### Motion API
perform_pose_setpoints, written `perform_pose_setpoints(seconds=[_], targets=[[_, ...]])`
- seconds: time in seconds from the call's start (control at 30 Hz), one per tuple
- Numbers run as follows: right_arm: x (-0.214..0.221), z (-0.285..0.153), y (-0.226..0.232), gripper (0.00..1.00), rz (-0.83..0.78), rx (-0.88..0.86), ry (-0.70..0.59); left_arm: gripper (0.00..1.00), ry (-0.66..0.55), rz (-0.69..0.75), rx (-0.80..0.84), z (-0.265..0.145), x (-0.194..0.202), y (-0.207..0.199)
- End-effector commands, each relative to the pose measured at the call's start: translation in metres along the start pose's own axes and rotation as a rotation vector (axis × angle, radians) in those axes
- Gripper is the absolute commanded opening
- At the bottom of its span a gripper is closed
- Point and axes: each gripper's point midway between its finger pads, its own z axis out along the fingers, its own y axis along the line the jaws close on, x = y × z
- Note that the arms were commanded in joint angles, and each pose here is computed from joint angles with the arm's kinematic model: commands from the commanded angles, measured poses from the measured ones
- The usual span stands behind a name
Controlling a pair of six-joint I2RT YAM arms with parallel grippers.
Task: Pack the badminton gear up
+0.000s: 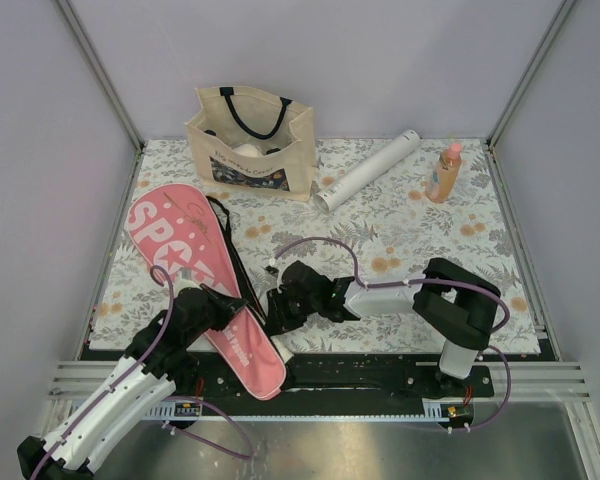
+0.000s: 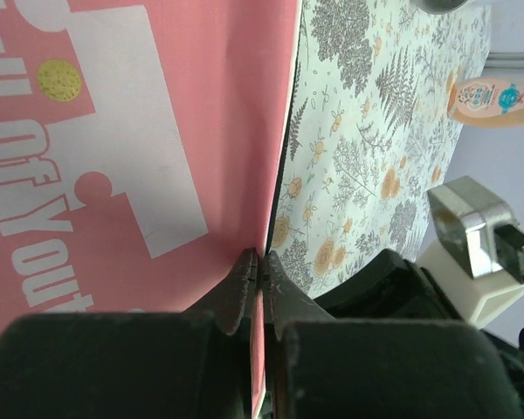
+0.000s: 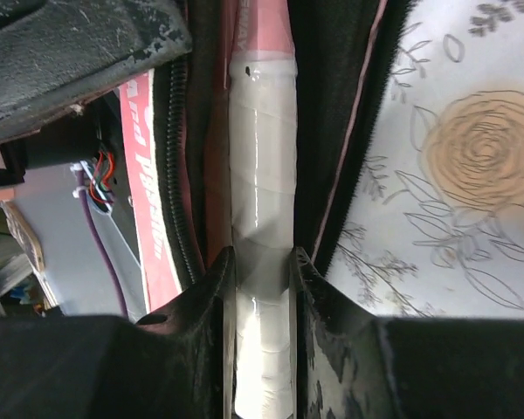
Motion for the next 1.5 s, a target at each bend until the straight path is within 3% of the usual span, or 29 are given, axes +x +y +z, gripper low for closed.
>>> perform_pose_setpoints(seconds=[0.0, 0.17, 0.3, 0.47, 0.53, 0.6, 0.77, 0.97, 1.07, 1.23, 1.47], targets=[[-0.038, 0.014, 0.037, 0.11, 0.093, -0.092, -0.206, 0.0, 0.013, -0.051, 0.106, -0.002, 0.0, -0.028], [-0.041, 0.018, 0.038, 0.16, 0.226, -0.134, -0.27, 0.0, 0.004, -0.051, 0.098, 0.003, -0.001, -0.025], [-0.034, 0.025, 0.03, 0.18, 0.24, -0.079, -0.313, 0.0, 0.006, -0.08, 0.124, 0.007, 0.001, -0.027], [-0.032, 0.031, 0.032, 0.33, 0.254, -0.077, -0.319, 0.0, 0.001, -0.071, 0.094, 0.012, 0.001, -0.021], [-0.031, 0.028, 0.031, 0.4, 0.239, -0.061, -0.326, 0.08, 0.001, -0.06, 0.088, 0.011, 0.001, -0.021], [-0.028, 0.023, 0.026, 0.49, 0.232, -0.039, -0.325, 0.22, -0.004, -0.054, 0.074, 0.011, -0.001, -0.02], [-0.023, 0.008, 0.012, 0.58, 0.206, 0.021, -0.345, 0.35, -0.029, -0.027, 0.05, 0.006, -0.007, -0.021], [-0.026, -0.011, 0.01, 0.64, 0.102, 0.078, -0.352, 0.42, -0.075, 0.023, 0.046, -0.001, -0.019, -0.029], [-0.033, -0.009, 0.016, 0.75, 0.029, 0.087, -0.333, 0.48, -0.14, 0.068, 0.02, -0.005, -0.033, -0.032], [-0.049, 0.004, 0.01, 0.77, -0.005, 0.088, -0.293, 0.59, -0.253, 0.205, -0.056, -0.016, -0.061, -0.039], [-0.076, 0.027, 0.005, 0.8, 0.003, 0.027, -0.245, 0.62, -0.297, 0.318, -0.215, -0.011, -0.079, -0.034]])
